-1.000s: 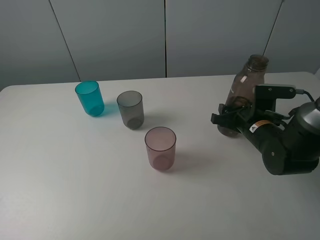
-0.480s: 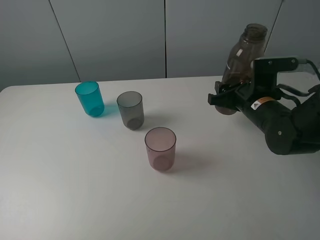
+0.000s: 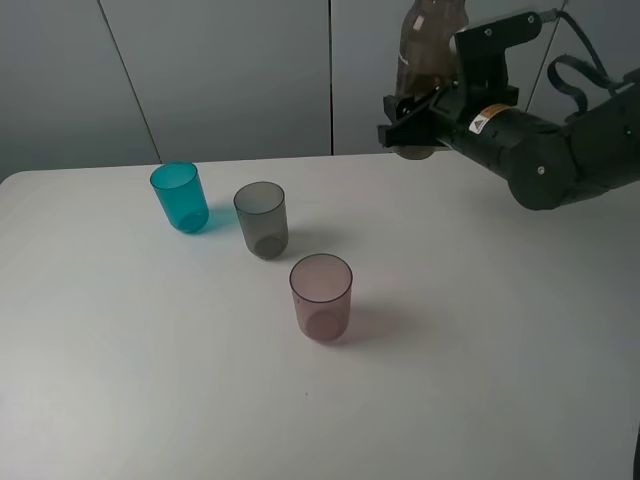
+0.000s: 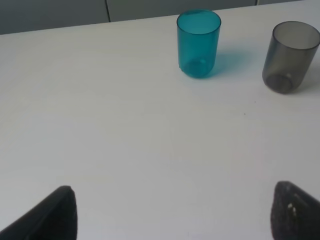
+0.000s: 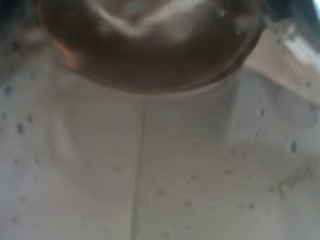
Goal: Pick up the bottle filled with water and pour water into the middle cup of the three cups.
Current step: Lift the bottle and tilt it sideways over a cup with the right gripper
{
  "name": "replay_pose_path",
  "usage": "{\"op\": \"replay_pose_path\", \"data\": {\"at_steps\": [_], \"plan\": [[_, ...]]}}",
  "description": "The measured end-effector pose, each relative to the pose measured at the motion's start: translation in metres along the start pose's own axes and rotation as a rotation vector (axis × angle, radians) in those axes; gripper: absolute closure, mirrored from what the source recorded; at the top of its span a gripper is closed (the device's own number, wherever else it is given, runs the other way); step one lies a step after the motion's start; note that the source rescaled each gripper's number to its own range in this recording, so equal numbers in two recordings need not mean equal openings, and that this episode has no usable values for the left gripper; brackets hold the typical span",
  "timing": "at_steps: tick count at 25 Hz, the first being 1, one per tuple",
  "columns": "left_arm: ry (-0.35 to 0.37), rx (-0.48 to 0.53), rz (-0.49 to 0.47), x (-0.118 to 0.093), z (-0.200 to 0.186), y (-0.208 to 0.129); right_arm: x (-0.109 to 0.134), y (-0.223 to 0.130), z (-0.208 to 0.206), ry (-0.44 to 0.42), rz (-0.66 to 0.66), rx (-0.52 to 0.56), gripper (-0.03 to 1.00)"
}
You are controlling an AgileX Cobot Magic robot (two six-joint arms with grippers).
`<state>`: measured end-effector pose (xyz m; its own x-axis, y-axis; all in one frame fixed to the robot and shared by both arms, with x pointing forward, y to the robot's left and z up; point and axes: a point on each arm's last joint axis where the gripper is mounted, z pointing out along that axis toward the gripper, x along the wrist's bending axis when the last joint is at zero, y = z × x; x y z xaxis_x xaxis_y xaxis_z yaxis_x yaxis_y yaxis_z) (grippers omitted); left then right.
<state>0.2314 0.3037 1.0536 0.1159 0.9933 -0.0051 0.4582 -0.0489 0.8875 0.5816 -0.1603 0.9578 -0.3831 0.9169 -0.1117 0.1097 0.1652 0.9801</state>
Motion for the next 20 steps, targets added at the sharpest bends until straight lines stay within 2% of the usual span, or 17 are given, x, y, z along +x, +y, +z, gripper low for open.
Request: {"op": "replay_pose_path", "data": {"at_steps": [5, 13, 20], "plan": [[0.0, 0.0, 0.0, 0.0, 0.0, 0.0, 0.001, 0.015, 0.024, 0.081, -0.114, -0.075, 0.97], [0.0, 0.0, 0.0, 0.0, 0.0, 0.0, 0.012, -0.014, 0.065, 0.201, -0.243, -0.048, 0.97], [0.0, 0.0, 0.0, 0.0, 0.0, 0.0, 0.019, -0.019, 0.086, 0.264, -0.368, -0.102, 0.97]]}}
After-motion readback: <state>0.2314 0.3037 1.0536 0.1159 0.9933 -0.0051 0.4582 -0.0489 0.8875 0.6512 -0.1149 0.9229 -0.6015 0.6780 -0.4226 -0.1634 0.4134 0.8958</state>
